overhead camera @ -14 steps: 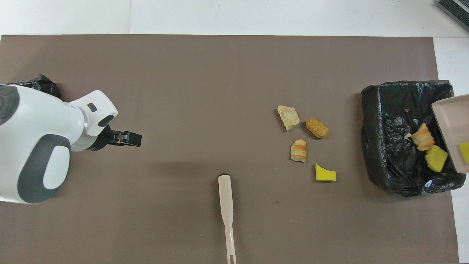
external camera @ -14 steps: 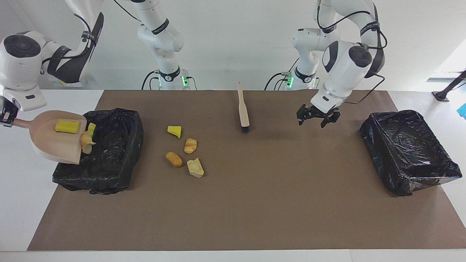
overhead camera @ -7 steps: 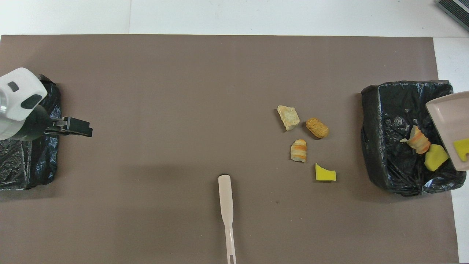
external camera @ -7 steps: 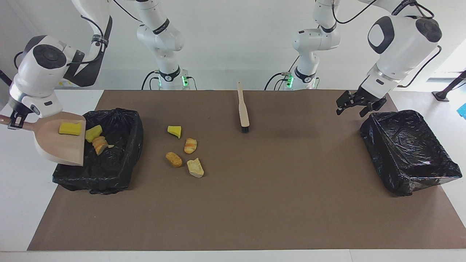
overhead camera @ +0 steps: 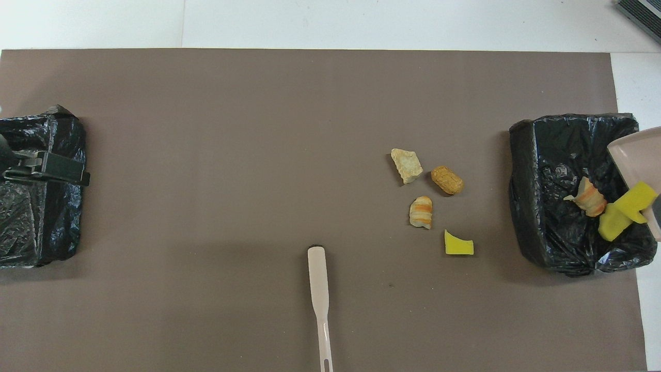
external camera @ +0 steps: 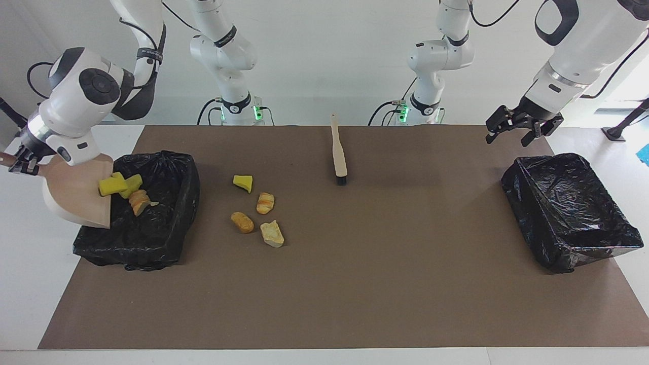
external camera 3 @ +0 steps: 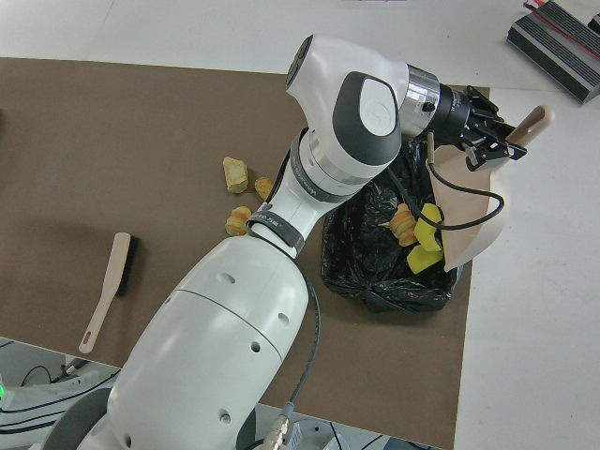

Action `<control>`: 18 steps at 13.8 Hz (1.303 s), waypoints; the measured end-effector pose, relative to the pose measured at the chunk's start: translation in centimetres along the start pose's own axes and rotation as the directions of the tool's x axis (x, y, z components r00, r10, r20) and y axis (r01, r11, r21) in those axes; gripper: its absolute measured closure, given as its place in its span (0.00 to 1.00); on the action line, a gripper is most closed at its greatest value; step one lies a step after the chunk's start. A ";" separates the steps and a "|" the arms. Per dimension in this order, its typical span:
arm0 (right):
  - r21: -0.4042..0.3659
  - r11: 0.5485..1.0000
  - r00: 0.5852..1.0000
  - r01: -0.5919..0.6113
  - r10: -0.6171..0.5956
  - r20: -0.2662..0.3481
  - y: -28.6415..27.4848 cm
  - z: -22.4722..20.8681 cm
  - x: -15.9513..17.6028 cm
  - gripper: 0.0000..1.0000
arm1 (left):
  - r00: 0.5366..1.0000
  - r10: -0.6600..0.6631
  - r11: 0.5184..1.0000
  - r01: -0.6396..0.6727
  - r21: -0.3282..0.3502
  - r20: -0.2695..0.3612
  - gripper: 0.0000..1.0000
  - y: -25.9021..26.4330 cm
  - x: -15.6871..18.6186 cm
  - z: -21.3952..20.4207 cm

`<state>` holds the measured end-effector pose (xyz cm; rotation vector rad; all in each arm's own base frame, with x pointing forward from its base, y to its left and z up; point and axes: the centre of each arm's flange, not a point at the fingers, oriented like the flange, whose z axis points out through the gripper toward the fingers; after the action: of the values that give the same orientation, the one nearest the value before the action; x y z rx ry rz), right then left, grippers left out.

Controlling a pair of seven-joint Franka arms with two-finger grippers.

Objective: Sweep and dump trash in bin

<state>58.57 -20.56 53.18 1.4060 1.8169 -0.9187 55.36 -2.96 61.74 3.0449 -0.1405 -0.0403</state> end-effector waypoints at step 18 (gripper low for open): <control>0.535 0.509 0.441 -0.674 0.859 -0.261 -4.0 -13.0 2.4 0.69 | 0.999 0.031 0.997 -0.030 0.070 -0.017 0.00 1.0 0.5 -0.6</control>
<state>53.11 -9.11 58.71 2.6151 0.9975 -0.3604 55.82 -3.95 62.37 3.1113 -0.1913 -0.0059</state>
